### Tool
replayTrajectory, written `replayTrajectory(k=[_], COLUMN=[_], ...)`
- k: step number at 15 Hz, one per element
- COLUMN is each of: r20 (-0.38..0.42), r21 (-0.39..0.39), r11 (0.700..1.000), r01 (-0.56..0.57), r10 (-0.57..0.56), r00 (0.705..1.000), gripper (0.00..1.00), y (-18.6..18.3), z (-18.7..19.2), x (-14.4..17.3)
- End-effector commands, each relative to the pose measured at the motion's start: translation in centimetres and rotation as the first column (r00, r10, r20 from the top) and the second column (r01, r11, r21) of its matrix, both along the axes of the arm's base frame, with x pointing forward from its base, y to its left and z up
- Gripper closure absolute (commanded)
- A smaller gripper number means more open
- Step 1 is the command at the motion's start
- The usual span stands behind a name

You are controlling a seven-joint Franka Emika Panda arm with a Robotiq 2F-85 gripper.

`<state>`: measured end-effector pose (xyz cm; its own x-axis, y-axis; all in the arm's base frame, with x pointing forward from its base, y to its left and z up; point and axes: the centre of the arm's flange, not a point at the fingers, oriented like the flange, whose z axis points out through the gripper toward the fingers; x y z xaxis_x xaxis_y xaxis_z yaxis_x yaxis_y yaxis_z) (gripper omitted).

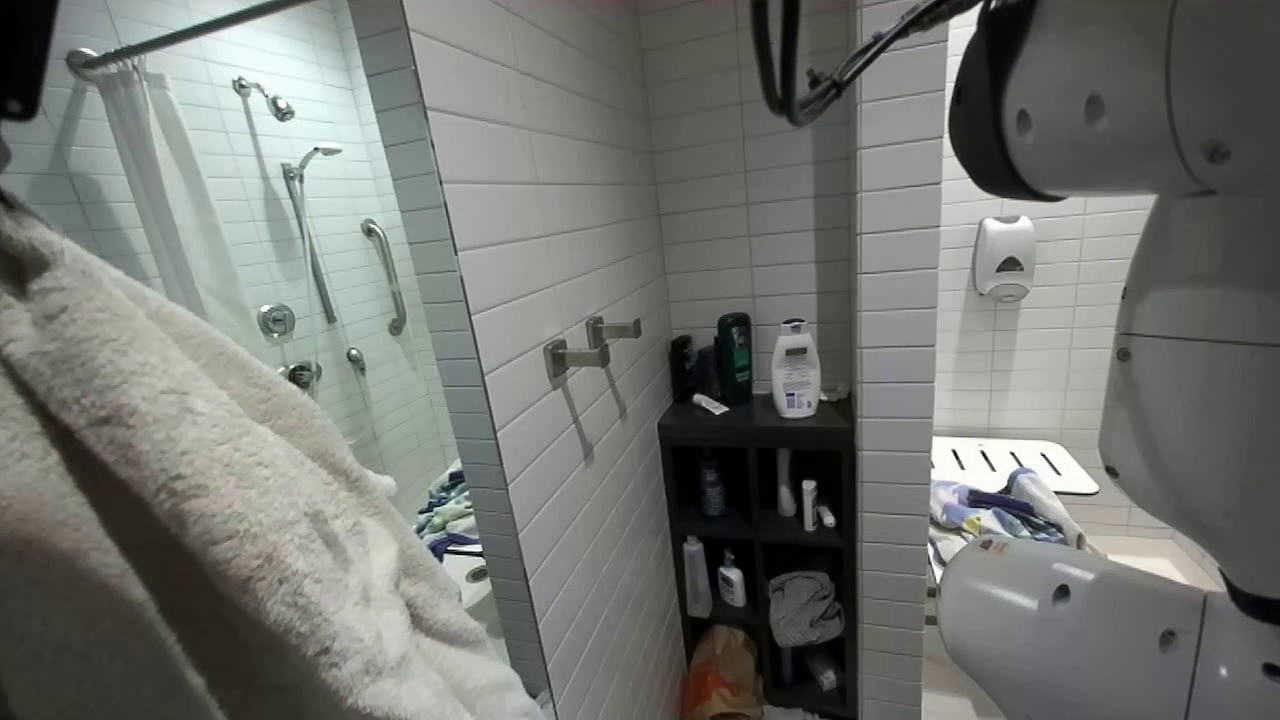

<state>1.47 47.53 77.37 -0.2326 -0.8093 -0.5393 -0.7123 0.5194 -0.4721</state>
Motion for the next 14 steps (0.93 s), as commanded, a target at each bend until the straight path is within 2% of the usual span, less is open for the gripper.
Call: replayTrajectory(k=[1, 6, 14], r20=[-0.003, -0.014, -0.094], r21=[0.001, 0.011, 0.042], r11=[1.000, 0.999, 0.993], r01=[-0.011, 0.048, 0.110], r10=[0.011, -0.047, -0.106], r00=[1.000, 0.999, 0.990], gripper=[0.98, 0.98, 0.98], y=[0.3, 0.0, 1.3], z=[1.4, 1.9, 1.3], x=[0.3, 3.6, 9.3])
